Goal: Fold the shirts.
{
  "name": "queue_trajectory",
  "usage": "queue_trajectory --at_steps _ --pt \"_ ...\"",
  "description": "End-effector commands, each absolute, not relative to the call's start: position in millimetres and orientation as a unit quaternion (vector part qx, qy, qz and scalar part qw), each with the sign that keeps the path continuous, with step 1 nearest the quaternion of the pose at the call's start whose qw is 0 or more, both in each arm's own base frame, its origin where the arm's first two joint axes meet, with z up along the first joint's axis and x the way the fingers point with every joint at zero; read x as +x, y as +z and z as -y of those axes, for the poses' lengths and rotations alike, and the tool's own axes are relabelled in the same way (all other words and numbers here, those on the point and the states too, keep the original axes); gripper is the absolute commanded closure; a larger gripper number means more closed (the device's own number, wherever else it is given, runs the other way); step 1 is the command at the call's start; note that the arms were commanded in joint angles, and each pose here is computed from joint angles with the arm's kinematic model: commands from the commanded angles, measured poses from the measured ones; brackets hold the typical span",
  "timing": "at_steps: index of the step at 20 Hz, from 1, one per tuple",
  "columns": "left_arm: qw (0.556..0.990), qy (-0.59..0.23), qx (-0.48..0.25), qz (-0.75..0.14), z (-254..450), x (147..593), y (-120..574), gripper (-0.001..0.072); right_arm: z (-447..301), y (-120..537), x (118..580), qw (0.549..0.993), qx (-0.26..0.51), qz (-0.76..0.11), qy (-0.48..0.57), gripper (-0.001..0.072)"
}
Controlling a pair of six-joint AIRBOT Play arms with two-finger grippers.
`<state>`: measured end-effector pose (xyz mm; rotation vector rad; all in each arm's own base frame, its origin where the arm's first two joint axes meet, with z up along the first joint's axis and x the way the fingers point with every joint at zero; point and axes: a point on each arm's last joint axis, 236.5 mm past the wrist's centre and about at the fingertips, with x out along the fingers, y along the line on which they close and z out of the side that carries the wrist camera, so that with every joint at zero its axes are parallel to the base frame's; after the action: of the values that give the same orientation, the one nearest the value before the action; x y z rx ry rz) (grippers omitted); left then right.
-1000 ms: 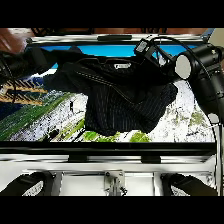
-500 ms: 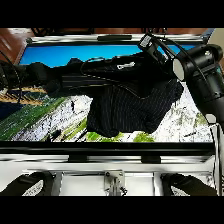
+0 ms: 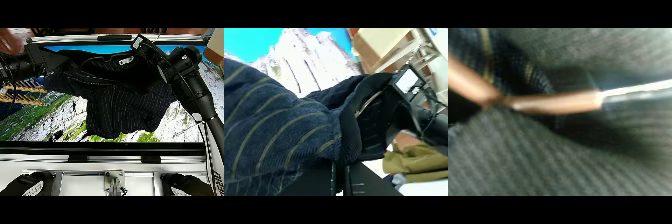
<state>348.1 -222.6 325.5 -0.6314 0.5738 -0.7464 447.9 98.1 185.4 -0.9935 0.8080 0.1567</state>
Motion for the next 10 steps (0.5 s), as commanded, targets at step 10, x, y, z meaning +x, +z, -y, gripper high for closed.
queue_trajectory --at_steps 10 --pt "0.91 -0.304 -0.209 -0.19 208.1 400.2 319.7 0.0652 -213.0 193.5 397.4 0.784 -0.517 -0.31 0.15 0.0606"
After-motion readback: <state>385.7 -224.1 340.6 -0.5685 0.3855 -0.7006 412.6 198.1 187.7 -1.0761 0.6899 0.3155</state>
